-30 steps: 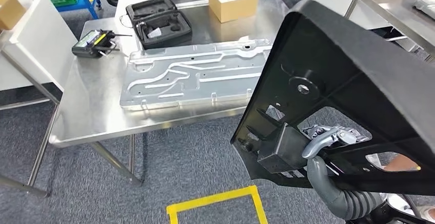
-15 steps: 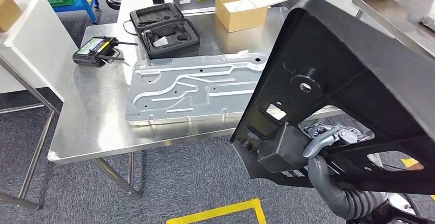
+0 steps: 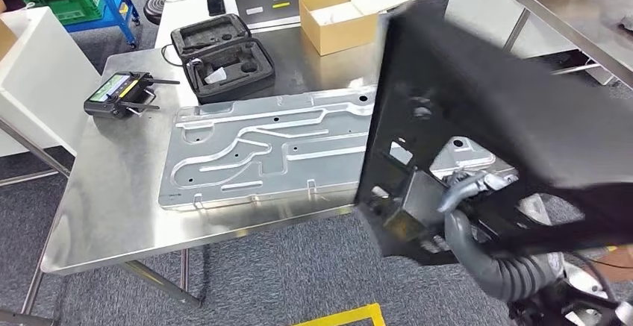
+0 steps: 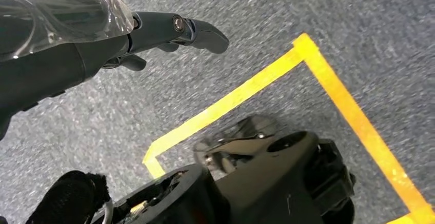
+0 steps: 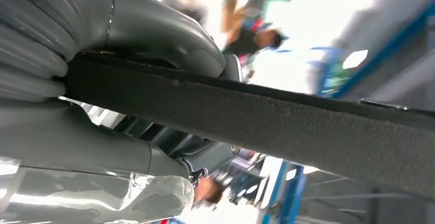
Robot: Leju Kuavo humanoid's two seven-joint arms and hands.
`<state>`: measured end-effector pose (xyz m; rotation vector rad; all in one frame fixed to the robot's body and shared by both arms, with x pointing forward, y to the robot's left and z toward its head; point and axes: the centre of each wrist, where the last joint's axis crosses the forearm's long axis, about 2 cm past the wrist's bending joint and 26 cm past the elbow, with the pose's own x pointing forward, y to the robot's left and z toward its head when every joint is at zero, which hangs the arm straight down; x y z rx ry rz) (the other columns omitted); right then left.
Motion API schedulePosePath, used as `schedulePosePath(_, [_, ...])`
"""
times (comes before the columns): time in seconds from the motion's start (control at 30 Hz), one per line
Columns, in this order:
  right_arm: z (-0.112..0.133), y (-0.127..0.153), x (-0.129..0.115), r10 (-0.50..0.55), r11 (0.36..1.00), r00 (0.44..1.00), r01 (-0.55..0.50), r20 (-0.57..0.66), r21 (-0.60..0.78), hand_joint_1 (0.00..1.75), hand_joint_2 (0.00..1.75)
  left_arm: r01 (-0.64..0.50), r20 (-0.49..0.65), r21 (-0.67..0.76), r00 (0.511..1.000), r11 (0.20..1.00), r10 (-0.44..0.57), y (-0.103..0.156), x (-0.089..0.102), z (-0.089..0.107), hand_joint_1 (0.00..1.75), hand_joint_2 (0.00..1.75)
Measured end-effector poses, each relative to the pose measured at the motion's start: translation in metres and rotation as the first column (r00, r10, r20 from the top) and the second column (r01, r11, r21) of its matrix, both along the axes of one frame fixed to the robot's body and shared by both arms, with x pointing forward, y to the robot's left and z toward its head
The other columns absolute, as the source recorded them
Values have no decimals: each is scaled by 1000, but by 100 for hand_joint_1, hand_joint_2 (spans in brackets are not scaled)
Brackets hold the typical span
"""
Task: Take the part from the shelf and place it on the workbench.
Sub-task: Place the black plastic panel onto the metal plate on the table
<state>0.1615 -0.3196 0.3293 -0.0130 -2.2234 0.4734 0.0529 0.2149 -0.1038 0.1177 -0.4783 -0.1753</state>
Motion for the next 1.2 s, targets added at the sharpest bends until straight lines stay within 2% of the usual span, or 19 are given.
schedulePosePath(0.07, [5,-9,5,-152,972,988,156,38,-175,175,175,1,-1,-10,1000,1000,-1,0,0,0,0,175])
schedulePosePath(0.1, [7,-13,7,-238,930,968,250,77,-269,175,175,3,-1,-16,1000,1000,-3,1,0,0,0,175])
schedulePosePath(0.2, [15,-30,19,-440,728,874,482,208,-488,175,175,14,-1,-31,1000,999,-14,2,1,0,0,175])
schedulePosePath(0.27, [22,-43,27,-509,597,815,565,275,-570,175,175,27,2,-39,1000,999,-27,2,3,0,0,175])
schedulePosePath(0.33, [29,-53,33,-540,522,779,607,319,-599,175,175,39,4,-44,999,998,-39,2,4,0,0,175])
schedulePosePath(0.6, [33,-79,49,-605,312,687,670,403,-673,175,175,80,5,-53,997,995,-80,1,7,0,0,175])
schedulePosePath(0.8, [23,-102,64,-632,176,647,655,426,-735,175,175,130,7,-51,992,990,-130,2,10,1,0,175])
schedulePosePath(1.0, [15,-123,82,-656,78,626,612,422,-787,175,175,186,14,-34,983,982,-186,1,17,2,0,175])
schedulePosePath(1.2, [17,-132,106,-667,-4,605,581,435,-814,175,175,228,12,-29,974,973,-228,0,22,3,0,175])
